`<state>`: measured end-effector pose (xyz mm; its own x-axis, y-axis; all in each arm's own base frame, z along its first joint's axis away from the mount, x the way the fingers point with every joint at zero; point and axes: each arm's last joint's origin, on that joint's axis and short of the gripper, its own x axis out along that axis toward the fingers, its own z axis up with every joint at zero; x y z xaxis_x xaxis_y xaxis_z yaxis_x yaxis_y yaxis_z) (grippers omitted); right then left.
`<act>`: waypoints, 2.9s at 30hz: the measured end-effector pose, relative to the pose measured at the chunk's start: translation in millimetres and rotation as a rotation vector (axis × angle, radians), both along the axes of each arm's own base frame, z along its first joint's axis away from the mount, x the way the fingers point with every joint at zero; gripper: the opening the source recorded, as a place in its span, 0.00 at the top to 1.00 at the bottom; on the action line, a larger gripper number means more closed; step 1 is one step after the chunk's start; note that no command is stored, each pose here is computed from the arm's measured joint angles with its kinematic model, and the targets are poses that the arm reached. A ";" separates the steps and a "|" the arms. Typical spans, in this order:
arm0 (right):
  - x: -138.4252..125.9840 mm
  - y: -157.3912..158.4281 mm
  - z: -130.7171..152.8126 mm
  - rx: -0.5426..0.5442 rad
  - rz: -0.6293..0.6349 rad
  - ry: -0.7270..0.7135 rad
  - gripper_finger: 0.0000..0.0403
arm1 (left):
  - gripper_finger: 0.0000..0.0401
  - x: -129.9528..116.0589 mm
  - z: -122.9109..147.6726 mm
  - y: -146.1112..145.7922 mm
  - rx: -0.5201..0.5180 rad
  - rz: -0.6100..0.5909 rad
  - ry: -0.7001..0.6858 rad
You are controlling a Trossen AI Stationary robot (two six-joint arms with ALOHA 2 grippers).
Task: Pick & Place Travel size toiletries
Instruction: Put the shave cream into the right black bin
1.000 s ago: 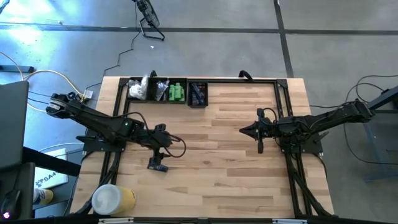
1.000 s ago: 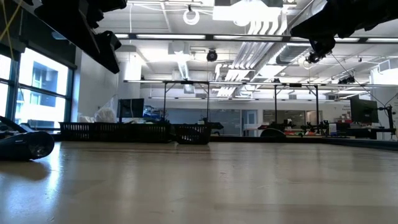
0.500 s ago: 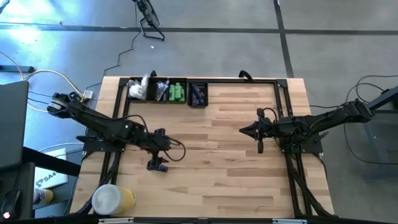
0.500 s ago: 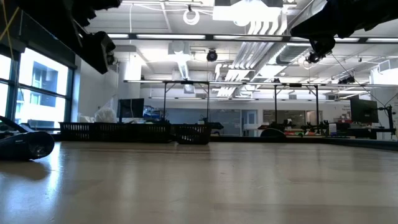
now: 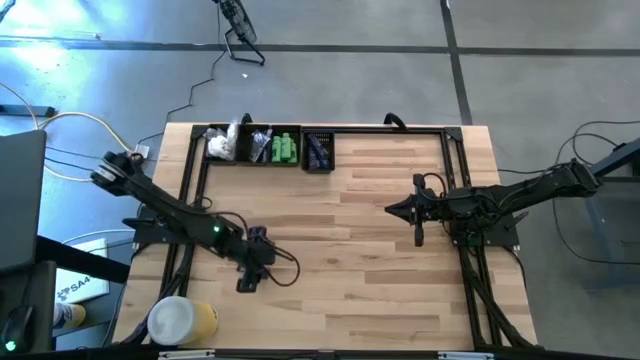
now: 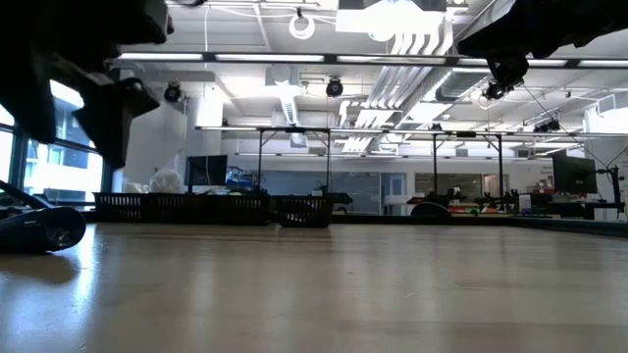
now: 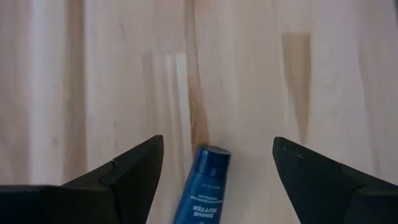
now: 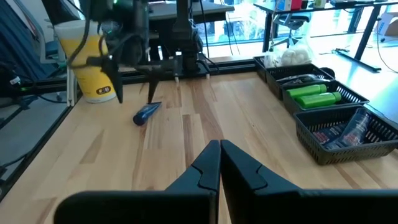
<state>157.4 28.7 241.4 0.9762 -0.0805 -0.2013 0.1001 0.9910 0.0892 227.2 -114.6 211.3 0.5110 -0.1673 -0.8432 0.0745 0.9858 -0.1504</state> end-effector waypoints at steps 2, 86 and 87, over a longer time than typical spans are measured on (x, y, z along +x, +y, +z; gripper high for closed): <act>0.0 -0.1 0.0 0.000 -0.001 0.000 0.99 | 0.26 1.8 -7.7 -4.1 0.008 -0.001 0.030; 0.2 0.0 0.1 0.000 0.000 -0.001 0.99 | 0.53 16.1 -59.1 -17.9 0.048 0.009 0.205; 0.2 0.0 0.0 0.000 0.000 -0.001 0.99 | 0.54 16.1 -59.1 -17.9 0.048 0.009 0.205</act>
